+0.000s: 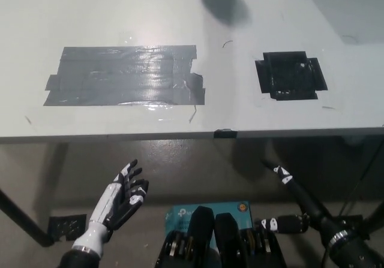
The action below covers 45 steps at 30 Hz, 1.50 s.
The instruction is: A person hands an oraange duster to the robot and the robot grabs it with its right hand and places it on the black marked spot infron tof it on the desk
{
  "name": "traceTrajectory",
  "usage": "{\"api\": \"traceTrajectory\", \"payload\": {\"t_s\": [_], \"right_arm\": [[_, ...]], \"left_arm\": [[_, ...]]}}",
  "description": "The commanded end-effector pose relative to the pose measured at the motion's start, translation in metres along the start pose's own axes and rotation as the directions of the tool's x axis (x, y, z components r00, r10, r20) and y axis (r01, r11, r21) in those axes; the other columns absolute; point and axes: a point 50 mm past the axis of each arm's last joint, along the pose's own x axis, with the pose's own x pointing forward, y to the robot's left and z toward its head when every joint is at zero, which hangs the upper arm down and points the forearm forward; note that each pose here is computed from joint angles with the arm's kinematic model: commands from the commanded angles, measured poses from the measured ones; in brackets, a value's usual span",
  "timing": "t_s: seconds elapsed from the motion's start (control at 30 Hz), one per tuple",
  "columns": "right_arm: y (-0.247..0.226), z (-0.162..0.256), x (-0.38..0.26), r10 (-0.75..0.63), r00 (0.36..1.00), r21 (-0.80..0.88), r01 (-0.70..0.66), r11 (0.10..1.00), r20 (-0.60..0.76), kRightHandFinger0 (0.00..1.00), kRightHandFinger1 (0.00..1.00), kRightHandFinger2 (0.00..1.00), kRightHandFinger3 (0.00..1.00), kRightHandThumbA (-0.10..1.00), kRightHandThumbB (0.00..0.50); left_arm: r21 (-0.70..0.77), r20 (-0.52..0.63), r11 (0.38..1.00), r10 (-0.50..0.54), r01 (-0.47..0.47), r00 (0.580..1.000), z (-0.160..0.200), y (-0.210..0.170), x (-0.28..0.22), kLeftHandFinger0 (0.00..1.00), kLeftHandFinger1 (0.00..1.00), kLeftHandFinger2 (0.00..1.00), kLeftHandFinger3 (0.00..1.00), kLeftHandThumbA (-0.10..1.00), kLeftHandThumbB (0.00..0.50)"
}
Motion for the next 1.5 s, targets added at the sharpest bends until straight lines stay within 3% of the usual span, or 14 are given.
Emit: {"api": "traceTrajectory", "payload": {"t_s": [0.0, 0.1, 0.13, 0.23, 0.3, 0.37, 0.4, 0.5, 0.7, 0.8, 0.93, 1.23, 1.3, 1.47], "right_arm": [[0.004, 0.014, -0.019, -0.168, 0.977, 0.125, 0.151, 0.981, 0.135, 1.0, 1.0, 1.0, 1.0, 1.0, 0.289], [0.001, 0.029, -0.035, -0.3, 0.929, 0.153, 0.272, 0.95, 0.214, 1.0, 1.0, 1.0, 1.0, 1.0, 0.286], [-0.004, 0.04, -0.041, -0.362, 0.896, 0.155, 0.331, 0.931, 0.256, 1.0, 1.0, 1.0, 1.0, 1.0, 0.267], [-0.016, 0.058, -0.053, -0.449, 0.835, 0.169, 0.416, 0.894, 0.318, 1.0, 1.0, 1.0, 1.0, 0.99, 0.266], [-0.034, 0.083, -0.065, -0.516, 0.762, 0.182, 0.486, 0.855, 0.391, 1.0, 1.0, 1.0, 1.0, 1.0, 0.269], [-0.039, 0.091, -0.069, -0.532, 0.742, 0.185, 0.503, 0.844, 0.409, 1.0, 1.0, 1.0, 1.0, 1.0, 0.269], [-0.051, 0.105, -0.073, -0.554, 0.705, 0.174, 0.538, 0.824, 0.443, 1.0, 1.0, 1.0, 1.0, 1.0, 0.284], [-0.079, 0.141, -0.08, -0.603, 0.628, 0.141, 0.626, 0.767, 0.492, 1.0, 1.0, 1.0, 1.0, 1.0, 0.347], [-0.116, 0.185, -0.073, -0.614, 0.59, 0.059, 0.694, 0.718, 0.524, 1.0, 1.0, 1.0, 1.0, 1.0, 0.351], [-0.131, 0.203, -0.056, -0.612, 0.602, 0.036, 0.697, 0.716, 0.513, 1.0, 1.0, 1.0, 1.0, 1.0, 0.335], [-0.155, 0.224, -0.003, -0.59, 0.693, 0.018, 0.642, 0.767, 0.414, 1.0, 1.0, 1.0, 1.0, 1.0, 0.33], [-0.188, 0.26, 0.095, -0.496, 0.819, -0.064, 0.534, 0.843, 0.288, 1.0, 1.0, 1.0, 1.0, 1.0, 0.359], [-0.193, 0.268, 0.115, -0.471, 0.844, -0.084, 0.505, 0.859, 0.257, 1.0, 1.0, 1.0, 1.0, 1.0, 0.388], [-0.2, 0.283, 0.154, -0.406, 0.897, -0.076, 0.423, 0.903, 0.173, 1.0, 1.0, 1.0, 1.0, 1.0, 0.367]], "left_arm": [[0.006, 0.058, 1.0, -0.017, 0.017, 0.998, -0.004, -0.005, -0.017, 0.92, 1.0, 1.0, 1.0, 0.9, 0.139], [-0.002, 0.056, 1.0, -0.015, 0.015, 0.998, -0.008, -0.008, -0.023, 1.0, 1.0, 1.0, 1.0, 0.95, 0.158], [-0.003, 0.056, 1.0, -0.012, 0.012, 0.998, -0.008, -0.009, -0.025, 1.0, 1.0, 1.0, 1.0, 0.98, 0.171], [-0.005, 0.057, 1.0, -0.007, 0.007, 0.998, -0.011, -0.011, -0.028, 1.0, 1.0, 1.0, 1.0, 1.0, 0.184], [-0.001, 0.048, 1.0, -0.002, 0.002, 0.999, -0.013, -0.013, -0.032, 1.0, 1.0, 1.0, 1.0, 1.0, 0.199], [-0.002, 0.042, 1.0, 0.0, 0.0, 0.999, -0.014, -0.014, -0.034, 1.0, 1.0, 1.0, 1.0, 1.0, 0.201], [-0.004, 0.037, 1.0, -0.001, 0.001, 0.999, -0.014, -0.014, -0.034, 1.0, 1.0, 1.0, 1.0, 1.0, 0.217], [0.0, 0.03, 1.0, -0.003, 0.003, 1.0, -0.017, -0.016, -0.038, 1.0, 1.0, 1.0, 1.0, 1.0, 0.201], [0.005, 0.028, 1.0, -0.012, 0.012, 1.0, -0.021, -0.017, -0.04, 1.0, 1.0, 1.0, 1.0, 1.0, 0.199], [0.007, 0.021, 1.0, -0.01, 0.01, 1.0, -0.021, -0.016, -0.04, 1.0, 1.0, 1.0, 1.0, 1.0, 0.199], [0.011, 0.017, 1.0, -0.016, 0.016, 1.0, -0.022, -0.017, -0.039, 1.0, 1.0, 1.0, 1.0, 0.99, 0.189], [0.016, 0.035, 1.0, -0.017, 0.017, 0.999, -0.016, -0.015, -0.031, 1.0, 1.0, 1.0, 1.0, 0.95, 0.197], [0.011, 0.031, 1.0, -0.019, 0.019, 0.999, -0.015, -0.015, -0.03, 1.0, 1.0, 1.0, 1.0, 0.94, 0.195], [0.02, 0.043, 1.0, -0.018, 0.018, 0.999, -0.01, -0.014, -0.026, 1.0, 1.0, 1.0, 1.0, 0.94, 0.198]]}}
